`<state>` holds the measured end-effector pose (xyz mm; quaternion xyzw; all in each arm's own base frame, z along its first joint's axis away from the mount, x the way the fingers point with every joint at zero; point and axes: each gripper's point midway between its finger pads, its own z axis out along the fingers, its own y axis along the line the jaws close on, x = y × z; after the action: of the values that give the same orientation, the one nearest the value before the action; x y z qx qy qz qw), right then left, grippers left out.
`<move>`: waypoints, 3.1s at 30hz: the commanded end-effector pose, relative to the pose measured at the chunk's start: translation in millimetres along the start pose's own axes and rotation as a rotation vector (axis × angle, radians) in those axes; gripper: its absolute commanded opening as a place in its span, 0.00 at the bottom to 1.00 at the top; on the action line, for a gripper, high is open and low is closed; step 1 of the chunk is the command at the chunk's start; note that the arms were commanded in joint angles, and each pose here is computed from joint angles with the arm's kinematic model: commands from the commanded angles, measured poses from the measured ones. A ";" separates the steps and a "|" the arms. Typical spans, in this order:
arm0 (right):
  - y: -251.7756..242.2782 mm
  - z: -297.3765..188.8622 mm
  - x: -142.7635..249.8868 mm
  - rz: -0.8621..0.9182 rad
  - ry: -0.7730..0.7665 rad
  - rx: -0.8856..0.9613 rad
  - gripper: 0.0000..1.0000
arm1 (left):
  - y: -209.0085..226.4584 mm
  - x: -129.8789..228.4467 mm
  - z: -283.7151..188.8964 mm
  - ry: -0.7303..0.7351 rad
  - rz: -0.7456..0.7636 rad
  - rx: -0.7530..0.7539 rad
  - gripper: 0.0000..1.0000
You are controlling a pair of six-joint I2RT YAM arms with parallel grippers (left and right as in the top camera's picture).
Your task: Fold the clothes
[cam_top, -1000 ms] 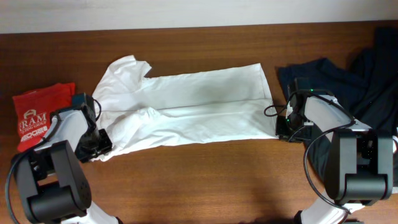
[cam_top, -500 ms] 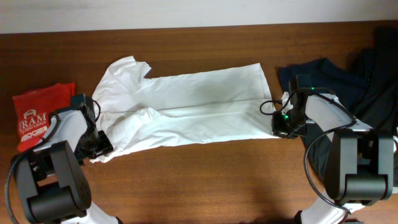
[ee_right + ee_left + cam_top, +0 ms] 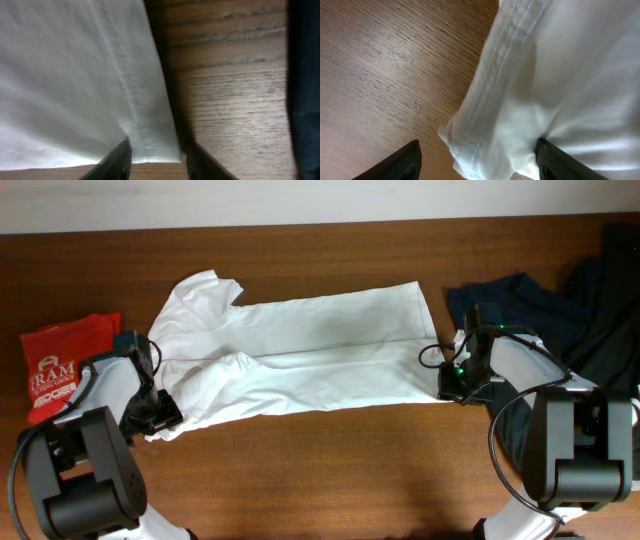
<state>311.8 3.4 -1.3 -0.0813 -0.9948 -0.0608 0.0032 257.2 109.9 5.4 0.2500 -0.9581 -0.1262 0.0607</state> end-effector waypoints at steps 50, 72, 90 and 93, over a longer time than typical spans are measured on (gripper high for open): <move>0.3 -105.9 -30.3 0.108 -0.074 -0.117 0.63 | -236.8 -185.7 -112.9 -0.827 0.675 0.412 0.75; 24.9 -112.6 -132.7 -0.044 -0.465 -0.136 0.57 | -225.4 -182.8 -146.9 -0.818 0.554 0.466 0.17; 47.5 -4.2 -205.0 -0.109 -0.561 -0.135 0.45 | -201.7 -135.6 -126.9 -0.567 0.500 0.452 0.13; 43.8 -4.1 -205.9 -0.102 -0.565 -0.115 0.24 | -201.7 -135.5 -126.9 -0.567 0.500 0.452 0.13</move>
<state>520.2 16.7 10.7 -0.0417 -0.9520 -0.1092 -0.2829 486.8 -22.5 44.9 -0.0344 -0.9760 0.0414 -0.2110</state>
